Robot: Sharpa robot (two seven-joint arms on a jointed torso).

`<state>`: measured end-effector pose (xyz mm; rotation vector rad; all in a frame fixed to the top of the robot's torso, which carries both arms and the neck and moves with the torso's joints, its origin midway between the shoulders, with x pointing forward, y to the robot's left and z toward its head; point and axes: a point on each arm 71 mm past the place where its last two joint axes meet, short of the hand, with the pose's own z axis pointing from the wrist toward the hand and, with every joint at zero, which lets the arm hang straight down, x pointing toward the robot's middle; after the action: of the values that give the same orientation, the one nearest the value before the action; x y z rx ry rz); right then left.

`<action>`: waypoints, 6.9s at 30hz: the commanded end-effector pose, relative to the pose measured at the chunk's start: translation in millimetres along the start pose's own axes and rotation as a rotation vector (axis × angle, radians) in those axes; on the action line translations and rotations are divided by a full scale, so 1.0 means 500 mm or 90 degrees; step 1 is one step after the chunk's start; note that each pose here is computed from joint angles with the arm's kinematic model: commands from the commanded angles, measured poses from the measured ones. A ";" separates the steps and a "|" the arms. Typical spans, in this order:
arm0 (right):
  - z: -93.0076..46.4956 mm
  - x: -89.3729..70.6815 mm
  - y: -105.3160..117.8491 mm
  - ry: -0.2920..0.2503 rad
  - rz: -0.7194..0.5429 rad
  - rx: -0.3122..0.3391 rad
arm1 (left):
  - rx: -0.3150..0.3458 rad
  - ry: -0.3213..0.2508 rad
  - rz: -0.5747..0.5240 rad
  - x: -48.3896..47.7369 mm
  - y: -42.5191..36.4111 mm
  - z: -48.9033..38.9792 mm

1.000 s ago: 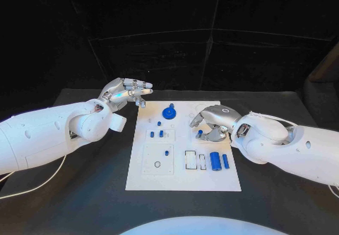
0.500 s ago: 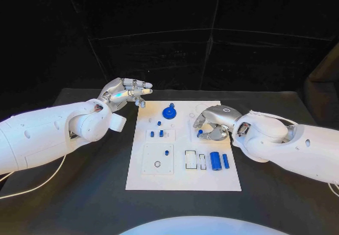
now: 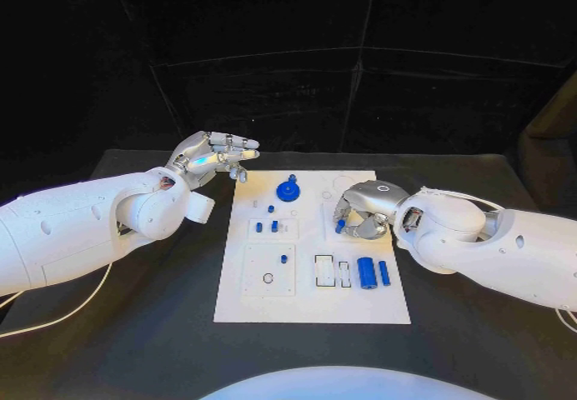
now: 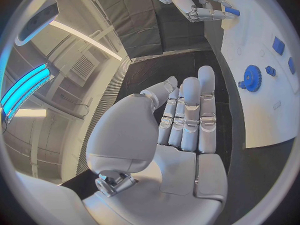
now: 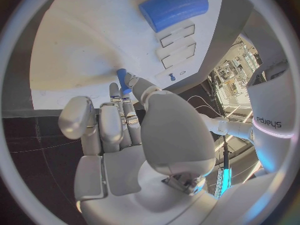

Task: Assemble the parts on the task board

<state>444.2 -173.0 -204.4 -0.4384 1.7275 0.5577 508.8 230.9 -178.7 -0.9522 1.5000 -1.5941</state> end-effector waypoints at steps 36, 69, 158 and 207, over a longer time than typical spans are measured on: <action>-0.011 -0.046 0.066 -0.048 0.270 -0.023 | 0.005 0.005 -0.005 0.000 -0.003 0.001; 0.072 0.050 0.269 0.029 0.105 -0.226 | 0.005 0.016 -0.008 0.014 -0.001 0.011; 0.075 0.062 0.299 -0.013 0.008 -0.231 | 0.002 0.014 -0.008 0.008 -0.001 0.007; -0.155 0.038 -0.035 0.090 0.156 0.258 | -0.003 0.007 -0.006 -0.011 0.000 -0.005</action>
<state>389.2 -230.2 -211.4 0.0564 1.9786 0.4199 509.4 237.1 -180.3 -0.9588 1.5104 -1.5890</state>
